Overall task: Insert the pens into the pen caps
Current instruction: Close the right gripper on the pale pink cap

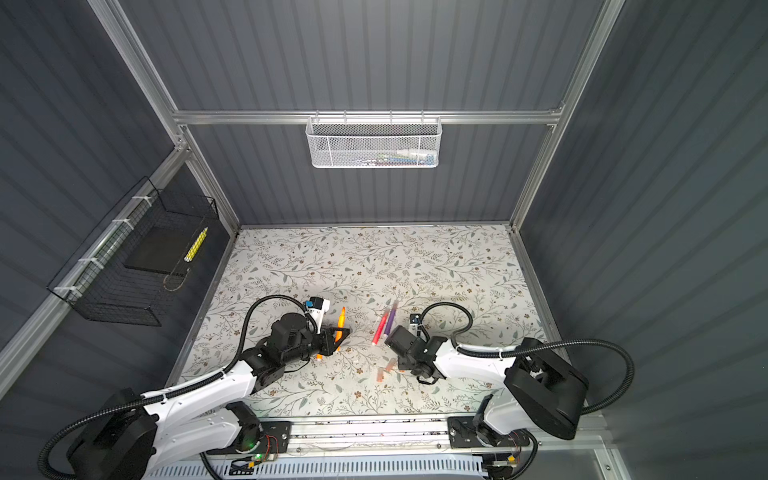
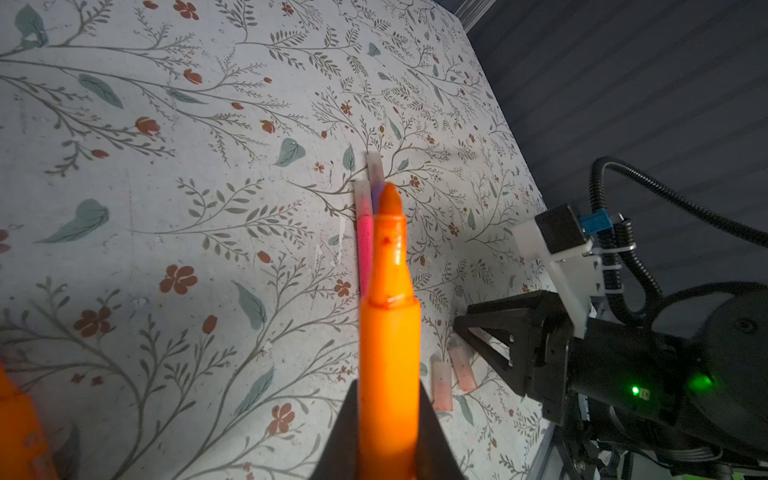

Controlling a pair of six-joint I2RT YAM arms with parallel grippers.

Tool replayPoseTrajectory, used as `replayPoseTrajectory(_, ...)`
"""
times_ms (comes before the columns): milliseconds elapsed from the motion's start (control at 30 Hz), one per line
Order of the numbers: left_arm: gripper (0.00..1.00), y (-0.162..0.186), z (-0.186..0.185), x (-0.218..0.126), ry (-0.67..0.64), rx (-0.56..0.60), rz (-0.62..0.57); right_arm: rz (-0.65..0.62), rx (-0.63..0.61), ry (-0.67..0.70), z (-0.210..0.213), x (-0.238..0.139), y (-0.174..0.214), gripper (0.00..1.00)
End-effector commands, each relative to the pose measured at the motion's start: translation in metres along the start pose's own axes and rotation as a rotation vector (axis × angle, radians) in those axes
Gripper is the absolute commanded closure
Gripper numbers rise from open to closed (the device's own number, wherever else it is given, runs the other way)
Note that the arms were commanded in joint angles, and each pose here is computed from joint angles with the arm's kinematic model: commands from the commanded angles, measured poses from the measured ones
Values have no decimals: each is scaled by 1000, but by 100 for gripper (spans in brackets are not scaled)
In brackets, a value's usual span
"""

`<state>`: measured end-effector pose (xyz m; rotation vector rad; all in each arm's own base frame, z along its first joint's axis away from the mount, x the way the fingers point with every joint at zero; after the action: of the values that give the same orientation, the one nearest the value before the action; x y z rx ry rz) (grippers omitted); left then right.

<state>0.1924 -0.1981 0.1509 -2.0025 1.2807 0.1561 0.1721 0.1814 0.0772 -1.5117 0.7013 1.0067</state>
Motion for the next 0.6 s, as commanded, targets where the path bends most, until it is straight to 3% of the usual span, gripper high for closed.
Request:
replayPoseTrajectory(0, 100, -5, -10, 0, 37, 38, -13, 110, -39, 8, -8, 3, 23, 68)
replayPoseTrajectory(333, 100, -5, -9, 1, 35, 34, -14, 122, -50, 19, -14, -4, 33, 68)
replayPoseTrajectory(567, 100, -4, -9, 1, 41, 30, -10, 136, -56, 53, -14, 4, 34, 74)
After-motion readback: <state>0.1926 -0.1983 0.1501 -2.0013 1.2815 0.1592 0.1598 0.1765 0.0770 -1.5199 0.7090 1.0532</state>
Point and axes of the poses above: each gripper's point midway between its finger pads, its own x axis out along the fingers, its own z axis along the line the jaws close on, y = z × x, the point moved 7 cm from there along -x, back along the fingers, and after that the axes turned 11 degrees about -x, right-handed, at the moved point
